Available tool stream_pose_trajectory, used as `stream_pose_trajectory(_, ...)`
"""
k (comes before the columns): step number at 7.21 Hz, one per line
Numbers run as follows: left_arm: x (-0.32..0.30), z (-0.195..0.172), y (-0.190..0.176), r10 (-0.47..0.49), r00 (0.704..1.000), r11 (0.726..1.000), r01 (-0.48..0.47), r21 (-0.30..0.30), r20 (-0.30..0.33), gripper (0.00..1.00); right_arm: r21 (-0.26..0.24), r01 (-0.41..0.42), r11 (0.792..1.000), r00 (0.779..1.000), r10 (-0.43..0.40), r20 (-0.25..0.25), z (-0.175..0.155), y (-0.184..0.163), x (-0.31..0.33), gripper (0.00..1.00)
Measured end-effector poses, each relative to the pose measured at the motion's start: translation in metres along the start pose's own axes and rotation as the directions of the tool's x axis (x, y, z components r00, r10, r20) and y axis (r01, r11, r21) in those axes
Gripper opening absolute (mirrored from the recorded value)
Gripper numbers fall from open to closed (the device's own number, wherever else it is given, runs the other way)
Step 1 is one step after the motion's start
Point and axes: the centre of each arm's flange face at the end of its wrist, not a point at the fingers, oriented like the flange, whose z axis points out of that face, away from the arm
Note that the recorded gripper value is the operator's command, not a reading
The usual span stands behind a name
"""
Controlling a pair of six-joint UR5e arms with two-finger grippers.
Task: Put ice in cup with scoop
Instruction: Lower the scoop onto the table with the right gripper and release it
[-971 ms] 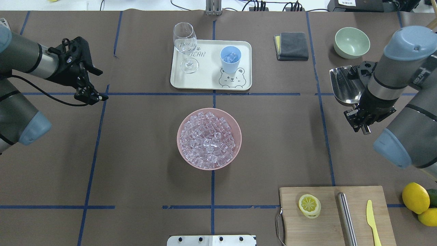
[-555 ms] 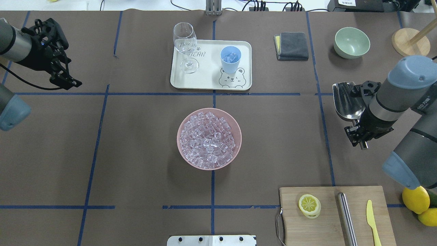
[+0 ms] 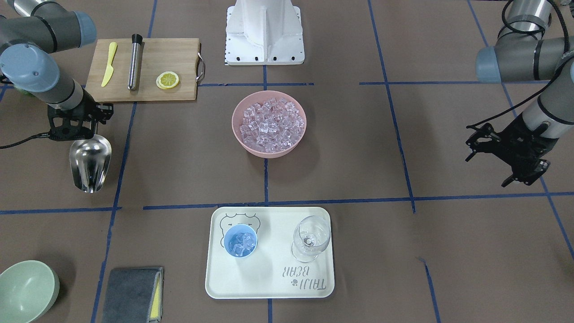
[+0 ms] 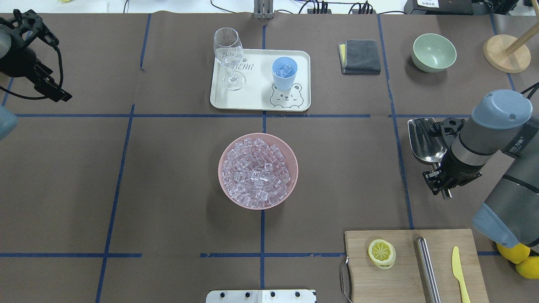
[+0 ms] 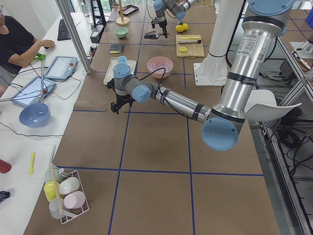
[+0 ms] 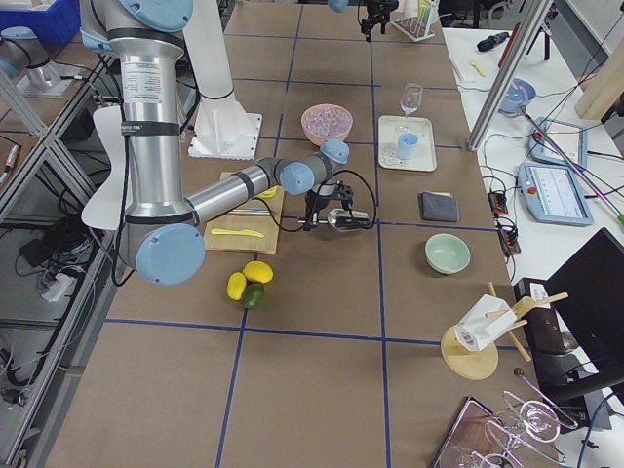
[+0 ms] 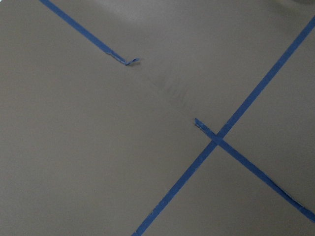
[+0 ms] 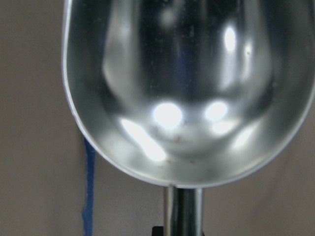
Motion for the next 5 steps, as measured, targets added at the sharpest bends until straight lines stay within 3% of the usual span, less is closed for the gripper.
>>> stream_pose_trajectory(4, -0.004, 0.006, 0.015, -0.018, 1.000, 1.000, 0.018, -0.023, -0.001, 1.00, -0.049, -0.008, 0.999, 1.000, 0.008, 0.002, 0.018, 0.002, -0.001, 0.01)
stream_pose_trajectory(5, -0.003, 0.005, 0.015, -0.017, 1.000, 1.000, 0.017, -0.021, 0.000, 1.00, -0.054, -0.010, 0.998, 1.000, 0.010, 0.000, 0.021, 0.001, -0.001, 0.14)
